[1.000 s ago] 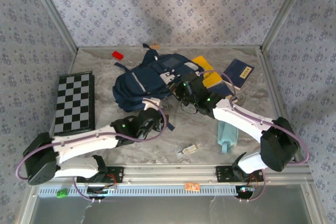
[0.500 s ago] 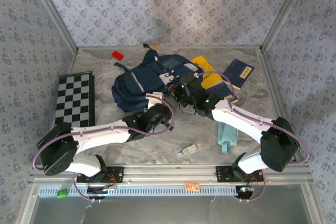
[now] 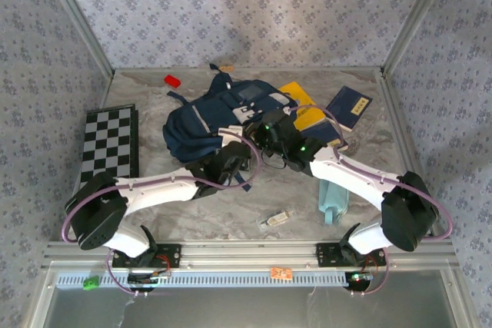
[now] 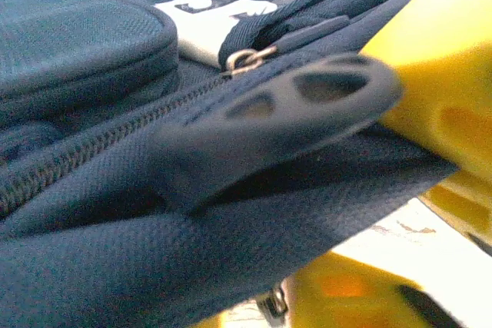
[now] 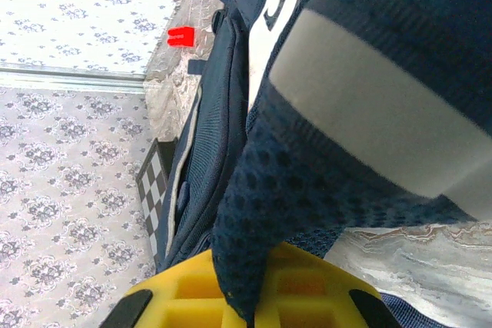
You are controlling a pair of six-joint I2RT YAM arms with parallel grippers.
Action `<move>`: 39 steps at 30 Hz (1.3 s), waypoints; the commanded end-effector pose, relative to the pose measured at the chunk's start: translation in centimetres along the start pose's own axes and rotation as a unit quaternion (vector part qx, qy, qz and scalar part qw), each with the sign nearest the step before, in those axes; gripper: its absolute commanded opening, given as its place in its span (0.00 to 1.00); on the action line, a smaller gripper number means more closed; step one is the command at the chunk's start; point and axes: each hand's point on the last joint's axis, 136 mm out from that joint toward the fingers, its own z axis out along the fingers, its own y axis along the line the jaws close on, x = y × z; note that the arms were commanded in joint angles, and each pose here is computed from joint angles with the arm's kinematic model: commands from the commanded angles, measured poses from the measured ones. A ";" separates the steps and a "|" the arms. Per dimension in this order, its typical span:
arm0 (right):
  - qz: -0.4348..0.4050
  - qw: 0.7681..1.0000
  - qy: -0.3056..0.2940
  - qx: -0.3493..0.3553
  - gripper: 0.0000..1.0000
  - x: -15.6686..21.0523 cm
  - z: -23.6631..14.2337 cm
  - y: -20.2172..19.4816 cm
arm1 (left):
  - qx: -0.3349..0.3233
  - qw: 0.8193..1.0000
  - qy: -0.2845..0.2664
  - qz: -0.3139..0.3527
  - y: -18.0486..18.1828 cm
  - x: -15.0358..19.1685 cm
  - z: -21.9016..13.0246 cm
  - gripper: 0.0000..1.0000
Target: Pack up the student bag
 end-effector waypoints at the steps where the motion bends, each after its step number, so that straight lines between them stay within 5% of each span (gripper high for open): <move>1: 0.002 0.999 0.006 -0.041 0.00 0.4 -0.8 2.1 | 0.011 0.999 -0.033 -0.019 -0.8 -2.8 -0.1 0.14; 5: -0.003 0.999 0.001 -0.042 0.00 0.0 -1.0 2.1 | 0.002 0.999 -0.025 -0.021 0.2 -2.5 -0.6 0.00; 39: -0.036 0.999 0.009 -0.038 0.00 -6.1 -1.9 1.3 | 0.012 0.988 0.149 0.041 9.2 5.2 -6.2 0.00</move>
